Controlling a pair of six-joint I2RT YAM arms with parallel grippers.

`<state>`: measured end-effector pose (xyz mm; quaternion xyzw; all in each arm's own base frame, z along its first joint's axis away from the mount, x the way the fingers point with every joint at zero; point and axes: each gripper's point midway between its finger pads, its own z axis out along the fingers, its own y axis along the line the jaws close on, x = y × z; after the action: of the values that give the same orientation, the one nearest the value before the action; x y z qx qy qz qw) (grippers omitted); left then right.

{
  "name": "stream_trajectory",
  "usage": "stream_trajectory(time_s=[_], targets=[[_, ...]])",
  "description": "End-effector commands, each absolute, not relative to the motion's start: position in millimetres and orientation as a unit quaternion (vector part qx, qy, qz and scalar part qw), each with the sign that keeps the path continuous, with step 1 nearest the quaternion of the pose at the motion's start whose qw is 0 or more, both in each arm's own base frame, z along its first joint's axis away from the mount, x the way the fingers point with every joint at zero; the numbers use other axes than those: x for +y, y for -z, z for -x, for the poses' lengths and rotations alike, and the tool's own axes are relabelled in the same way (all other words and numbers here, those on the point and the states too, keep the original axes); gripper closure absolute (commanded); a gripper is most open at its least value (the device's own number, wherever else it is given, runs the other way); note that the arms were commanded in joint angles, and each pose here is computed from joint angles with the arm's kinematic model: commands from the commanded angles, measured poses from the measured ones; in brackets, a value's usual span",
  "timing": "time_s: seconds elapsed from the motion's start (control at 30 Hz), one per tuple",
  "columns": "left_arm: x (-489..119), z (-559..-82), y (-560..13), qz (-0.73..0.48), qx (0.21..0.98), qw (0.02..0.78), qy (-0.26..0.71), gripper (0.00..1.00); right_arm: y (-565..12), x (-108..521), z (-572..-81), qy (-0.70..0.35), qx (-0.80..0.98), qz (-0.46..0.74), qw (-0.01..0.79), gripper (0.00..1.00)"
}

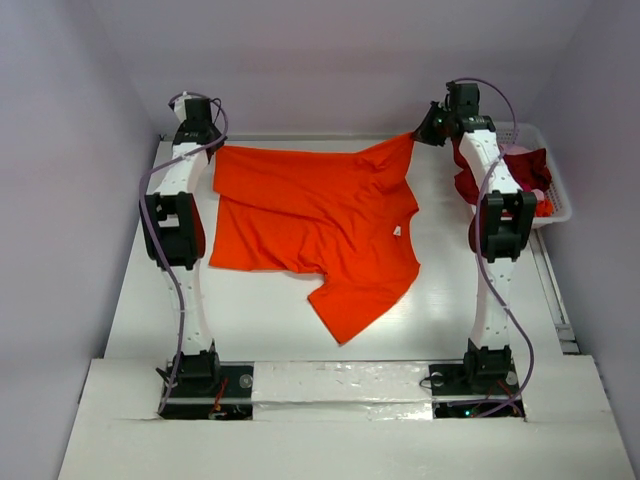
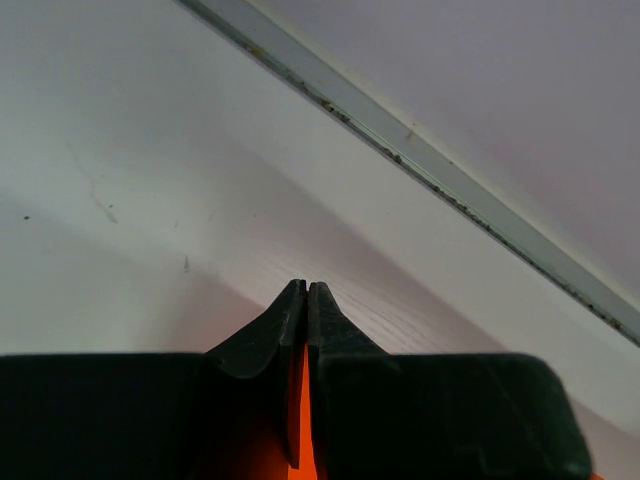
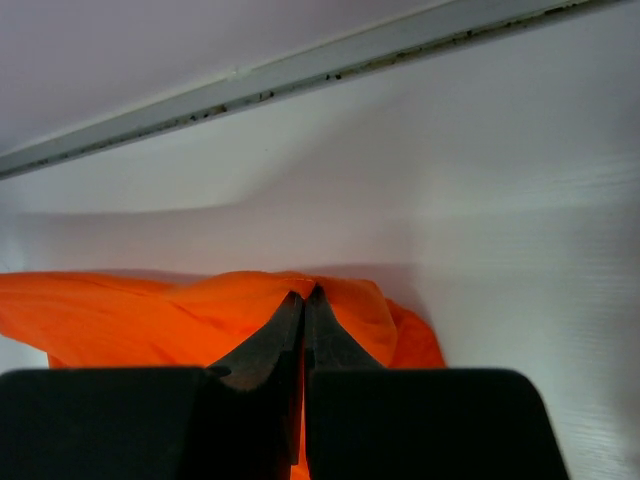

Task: Fold and stack the t-shirts
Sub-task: Flatten out the tshirt

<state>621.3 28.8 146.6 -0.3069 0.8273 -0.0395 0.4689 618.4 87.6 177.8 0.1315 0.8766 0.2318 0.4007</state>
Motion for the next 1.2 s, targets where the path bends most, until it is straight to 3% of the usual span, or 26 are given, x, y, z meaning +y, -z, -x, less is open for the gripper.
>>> stream_trajectory(time_s=[0.0, 0.27, 0.7, 1.17], targets=[[24, -635, -170, 0.296, 0.818, 0.489, 0.063, 1.00, -210, 96, -627, -0.258, 0.859, -0.113, 0.428, 1.00], [22, -659, -178, 0.284, 0.805, 0.511, 0.103, 1.00, -227, 108, -642, -0.294, 0.838, -0.091, 0.452, 1.00], [19, -702, -200, 0.274, 0.757, 0.558, 0.203, 1.00, -244, 75, -675, -0.345, 0.789, -0.132, 0.492, 1.00], [27, -712, -178, 0.281, 0.758, 0.554, 0.199, 1.00, -224, 77, -687, -0.378, 0.779, -0.143, 0.479, 1.00]])
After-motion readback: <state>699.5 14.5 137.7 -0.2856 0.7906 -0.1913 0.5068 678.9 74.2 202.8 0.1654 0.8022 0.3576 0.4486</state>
